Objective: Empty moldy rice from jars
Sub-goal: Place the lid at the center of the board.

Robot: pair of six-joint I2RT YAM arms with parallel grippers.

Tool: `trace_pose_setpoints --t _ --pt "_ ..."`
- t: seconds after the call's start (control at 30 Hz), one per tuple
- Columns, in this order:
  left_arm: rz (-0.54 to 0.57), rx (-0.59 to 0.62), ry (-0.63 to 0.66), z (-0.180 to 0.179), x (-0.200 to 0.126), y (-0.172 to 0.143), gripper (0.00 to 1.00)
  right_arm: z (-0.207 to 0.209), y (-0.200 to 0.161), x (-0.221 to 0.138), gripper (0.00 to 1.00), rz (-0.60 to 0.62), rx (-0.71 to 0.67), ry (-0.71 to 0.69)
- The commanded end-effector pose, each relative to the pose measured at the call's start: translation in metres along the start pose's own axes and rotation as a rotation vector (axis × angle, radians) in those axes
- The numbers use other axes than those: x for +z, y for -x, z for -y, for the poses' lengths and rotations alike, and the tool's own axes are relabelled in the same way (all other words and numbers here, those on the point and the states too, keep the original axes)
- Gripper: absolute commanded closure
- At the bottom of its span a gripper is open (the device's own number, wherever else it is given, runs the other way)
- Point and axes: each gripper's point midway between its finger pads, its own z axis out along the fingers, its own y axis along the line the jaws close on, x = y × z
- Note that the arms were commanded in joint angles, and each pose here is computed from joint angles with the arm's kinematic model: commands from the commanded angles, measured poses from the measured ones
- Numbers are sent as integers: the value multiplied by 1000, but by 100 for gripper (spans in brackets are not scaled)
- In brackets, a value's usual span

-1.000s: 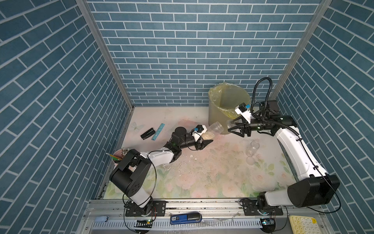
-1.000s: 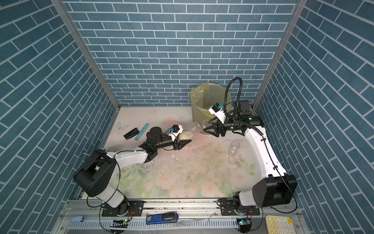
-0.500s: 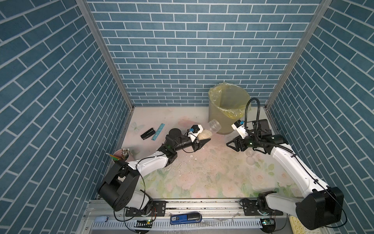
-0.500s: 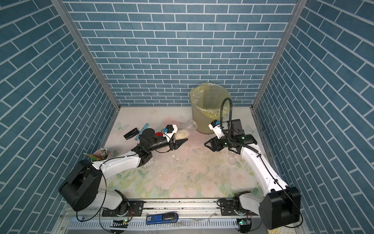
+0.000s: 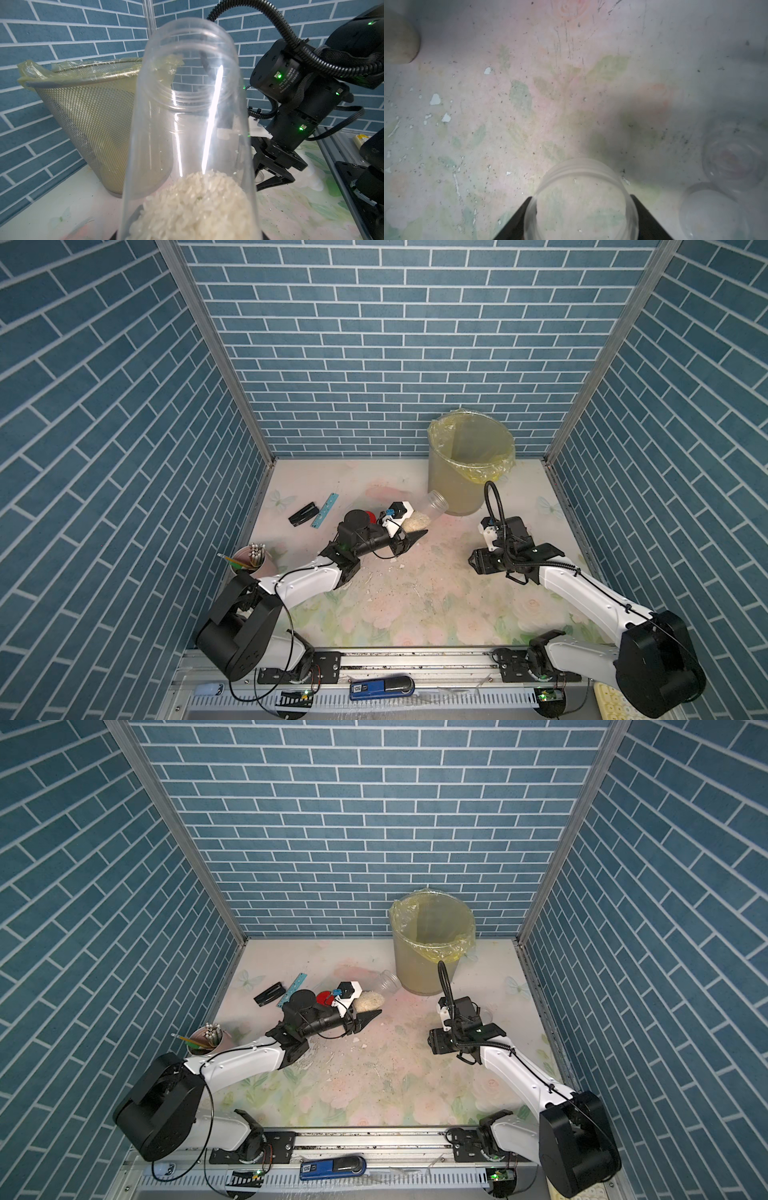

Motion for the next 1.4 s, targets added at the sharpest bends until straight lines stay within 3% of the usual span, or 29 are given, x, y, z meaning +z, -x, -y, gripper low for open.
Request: trace_pose_setpoints --t 0.0,0.33,0.6,0.67,0.8,0.93,0.97,1.0,1.37 --pt "31 19 -1 2 -1 14 100 14 7 9 77 22 79 -92" --pt "43 29 5 3 -2 18 100 24 -9 26 72 -23 214 -160" --pt "56 30 2 3 -1 24 99 19 -29 46 68 -148 285 -145" --pt "56 31 4 2 0 24 99 18 -29 47 63 -150 290 -144" --pt "54 32 6 1 1 24 99 21 -27 43 43 -116 300 -172" --pt "51 33 9 0 2 23 98 24 -30 40 33 -132 304 -193" --pt "52 34 8 0 2 24 98 22 -31 39 27 -133 311 -185" --pt "52 33 10 0 2 24 98 18 -30 39 3 -132 315 -162" --pt "47 41 29 -3 1 27 98 4 -2 6 2 -56 307 -132"
